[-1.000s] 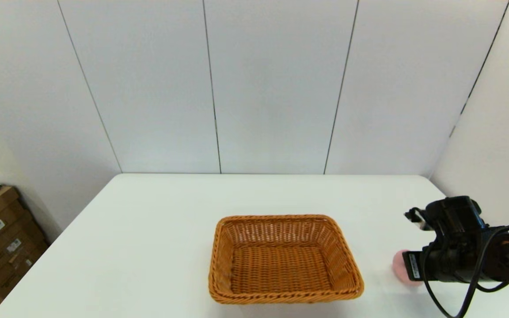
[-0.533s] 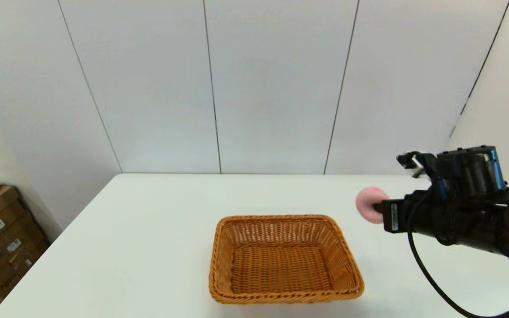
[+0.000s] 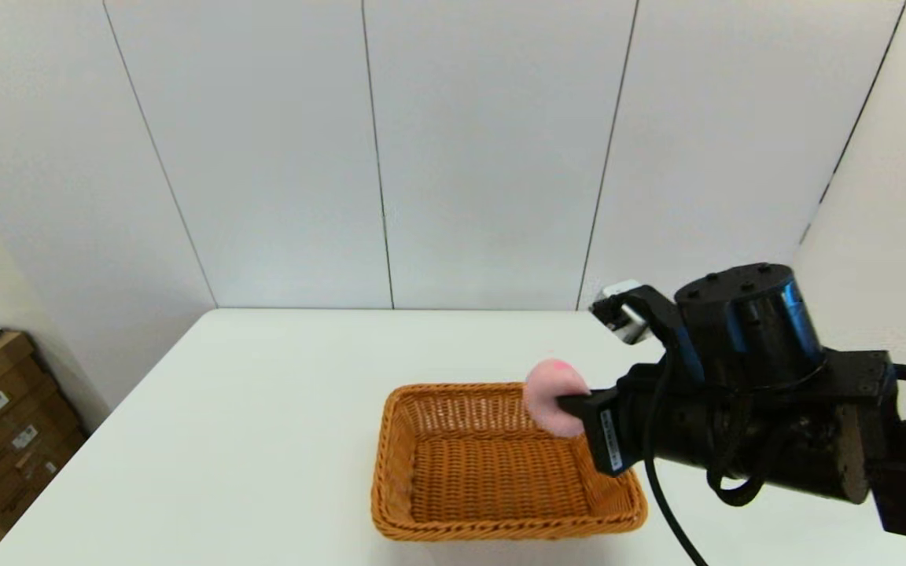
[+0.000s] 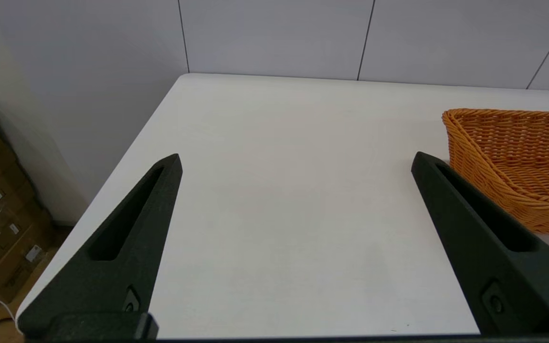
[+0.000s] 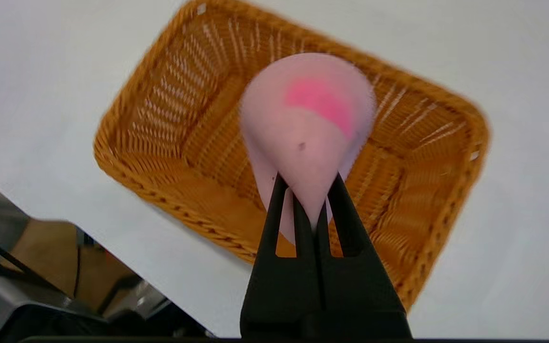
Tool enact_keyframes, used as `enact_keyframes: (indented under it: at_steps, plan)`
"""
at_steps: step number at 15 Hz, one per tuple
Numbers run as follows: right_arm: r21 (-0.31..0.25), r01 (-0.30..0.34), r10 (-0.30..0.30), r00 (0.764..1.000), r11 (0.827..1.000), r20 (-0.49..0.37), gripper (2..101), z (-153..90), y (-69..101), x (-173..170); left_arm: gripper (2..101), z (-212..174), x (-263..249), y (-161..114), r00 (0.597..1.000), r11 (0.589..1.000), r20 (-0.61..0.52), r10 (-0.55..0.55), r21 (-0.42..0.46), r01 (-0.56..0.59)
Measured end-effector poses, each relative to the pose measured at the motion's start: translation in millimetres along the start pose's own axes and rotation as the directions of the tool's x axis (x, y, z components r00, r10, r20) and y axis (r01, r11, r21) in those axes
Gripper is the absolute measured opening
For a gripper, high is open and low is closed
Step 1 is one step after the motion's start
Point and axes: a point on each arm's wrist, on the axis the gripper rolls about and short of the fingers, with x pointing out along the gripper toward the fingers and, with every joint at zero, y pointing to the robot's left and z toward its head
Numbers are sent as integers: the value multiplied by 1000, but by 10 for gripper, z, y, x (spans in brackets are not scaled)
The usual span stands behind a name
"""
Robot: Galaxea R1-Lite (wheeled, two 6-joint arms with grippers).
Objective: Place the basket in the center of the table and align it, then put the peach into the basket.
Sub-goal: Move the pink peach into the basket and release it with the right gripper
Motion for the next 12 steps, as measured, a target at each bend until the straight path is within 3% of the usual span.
enact_keyframes:
  at_steps: [5, 9, 12]
  plan:
    - [-17, 3, -4, 997, 1000, -77, 36, -71, 54, 310, 978, 0, 0, 0, 1000, 1000, 0, 0, 0, 0]
    - [-15, 0, -2, 995, 1000, -104, 416, -98, 72, 449, 978, 0, 0, 0, 1000, 1000, 0, 0, 0, 0]
    - [-11, 5, -6, 994, 1000, -106, 595, -102, 64, 483, 978, 0, 0, 0, 1000, 1000, 0, 0, -1, 0]
